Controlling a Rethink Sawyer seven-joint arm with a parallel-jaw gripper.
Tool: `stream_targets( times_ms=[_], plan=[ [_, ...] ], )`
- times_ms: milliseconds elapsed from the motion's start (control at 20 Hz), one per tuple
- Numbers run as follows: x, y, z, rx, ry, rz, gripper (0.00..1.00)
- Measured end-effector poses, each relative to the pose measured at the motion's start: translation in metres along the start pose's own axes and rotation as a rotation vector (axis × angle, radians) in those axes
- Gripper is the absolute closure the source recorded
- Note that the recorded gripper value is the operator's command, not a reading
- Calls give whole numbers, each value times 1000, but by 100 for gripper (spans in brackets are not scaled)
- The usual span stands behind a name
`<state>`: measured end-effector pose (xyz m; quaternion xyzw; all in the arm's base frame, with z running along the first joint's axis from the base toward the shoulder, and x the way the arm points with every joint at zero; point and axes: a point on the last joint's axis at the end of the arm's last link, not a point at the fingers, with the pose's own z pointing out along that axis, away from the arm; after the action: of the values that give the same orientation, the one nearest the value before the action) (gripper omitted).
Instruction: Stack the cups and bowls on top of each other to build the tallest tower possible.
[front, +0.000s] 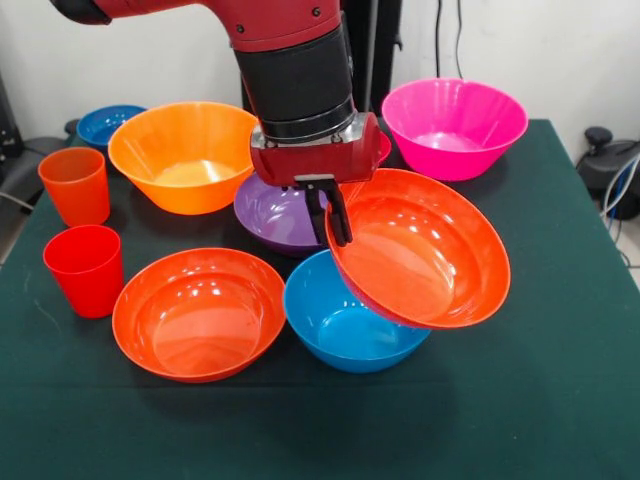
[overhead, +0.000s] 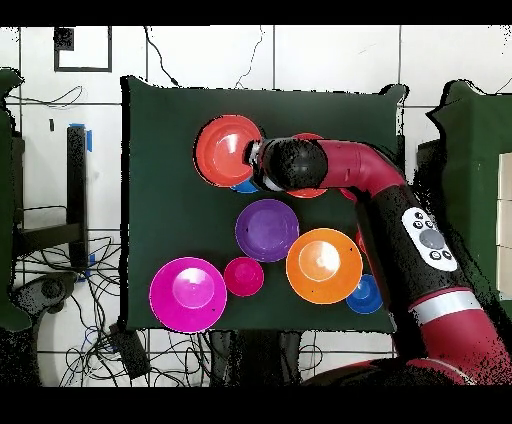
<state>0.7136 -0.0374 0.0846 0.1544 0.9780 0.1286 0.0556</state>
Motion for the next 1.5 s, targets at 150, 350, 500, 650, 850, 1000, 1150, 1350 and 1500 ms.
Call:
stream_targets(
  times_ms=[150,350,500,650,850,1000,1150,1350,1500],
  plan=[
    [0,0,0,-1,0,0,100],
    [-2,0,1,-4,0,2,100],
    [-5,-3,6,-10,-1,0,100],
    [-6,-4,7,-12,-1,-7,100],
    [-7,-6,8,-14,-1,-18,100],
    [-7,-6,11,-15,1,-22,100],
    [-7,-7,13,-18,3,-22,100],
    [-8,-10,13,-18,2,-18,100],
    [-10,-15,9,-17,-3,-12,100]
  ],
)
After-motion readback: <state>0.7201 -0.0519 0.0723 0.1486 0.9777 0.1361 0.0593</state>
